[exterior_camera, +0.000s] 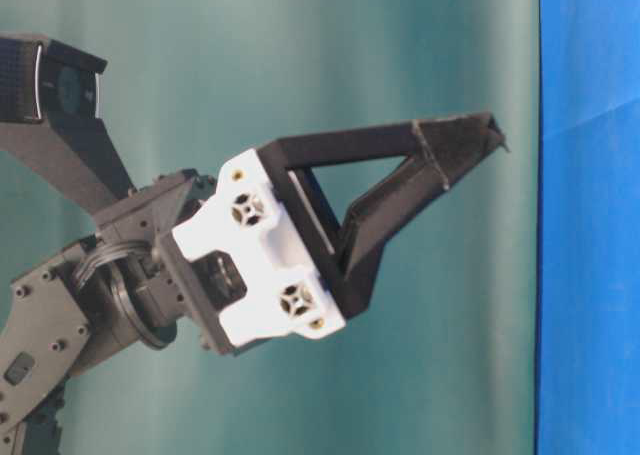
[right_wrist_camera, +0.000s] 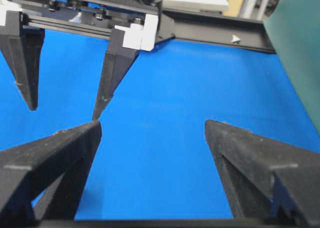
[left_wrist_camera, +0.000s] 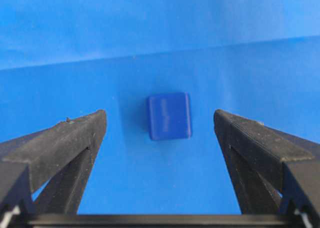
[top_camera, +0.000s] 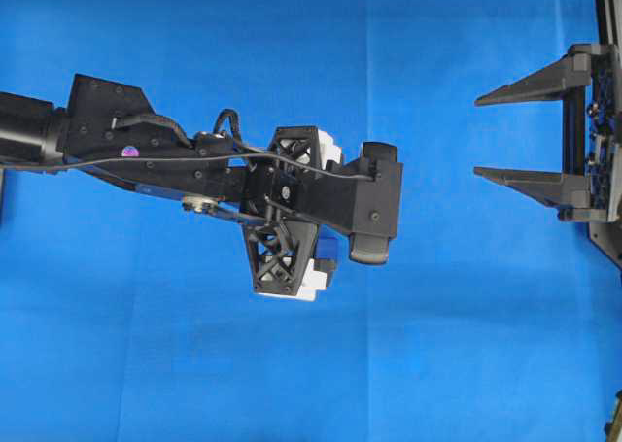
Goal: Handover the blue block to the right arm after grasping it with the left arm, then place it in the designated position.
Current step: 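Lower the open left gripper over the blue cube, then close the left gripper on the blue cube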
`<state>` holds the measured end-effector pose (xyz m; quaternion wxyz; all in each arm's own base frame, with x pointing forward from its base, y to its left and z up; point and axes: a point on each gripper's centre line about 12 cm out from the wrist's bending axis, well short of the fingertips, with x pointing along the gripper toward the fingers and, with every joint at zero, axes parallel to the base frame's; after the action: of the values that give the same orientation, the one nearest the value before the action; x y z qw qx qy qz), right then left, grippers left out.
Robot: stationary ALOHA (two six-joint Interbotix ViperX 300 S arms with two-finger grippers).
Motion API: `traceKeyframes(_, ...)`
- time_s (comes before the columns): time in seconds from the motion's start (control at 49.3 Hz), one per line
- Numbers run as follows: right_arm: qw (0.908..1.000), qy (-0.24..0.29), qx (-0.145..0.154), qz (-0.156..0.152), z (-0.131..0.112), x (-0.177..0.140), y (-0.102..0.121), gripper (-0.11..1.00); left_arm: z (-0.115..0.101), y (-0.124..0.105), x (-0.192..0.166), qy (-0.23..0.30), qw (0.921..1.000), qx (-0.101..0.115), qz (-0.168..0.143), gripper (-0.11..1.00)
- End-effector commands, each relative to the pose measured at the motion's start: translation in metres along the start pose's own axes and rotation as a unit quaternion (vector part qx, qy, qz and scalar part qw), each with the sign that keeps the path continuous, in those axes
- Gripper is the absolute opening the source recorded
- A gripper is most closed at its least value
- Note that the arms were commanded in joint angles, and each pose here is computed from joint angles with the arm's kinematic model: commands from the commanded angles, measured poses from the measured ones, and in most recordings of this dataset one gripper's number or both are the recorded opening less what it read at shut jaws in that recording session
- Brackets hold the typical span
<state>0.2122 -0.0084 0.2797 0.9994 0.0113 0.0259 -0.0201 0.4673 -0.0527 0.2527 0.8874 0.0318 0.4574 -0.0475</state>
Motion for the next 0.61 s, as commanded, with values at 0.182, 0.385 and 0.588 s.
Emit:
traceKeyframes(0.182, 0.9999, -0.011, 0.000, -0.001, 0.010, 0.004, 0.000, 0.97, -0.004, -0.001, 0.011, -0.021, 0.9998, -0.001, -0.001, 0.91)
traceKeyframes(0.385, 1.0000, -0.005, 0.000, -0.002, 0.006, 0.006, -0.001, 0.97, -0.018, -0.002, 0.028, -0.027, 0.9996, -0.003, -0.002, 0.91)
traceKeyframes(0.588, 1.0000, -0.001, 0.000, -0.002, 0.004, 0.007, -0.001, 0.97, -0.031, -0.002, 0.047, -0.024, 0.9993, -0.029, -0.003, 0.91)
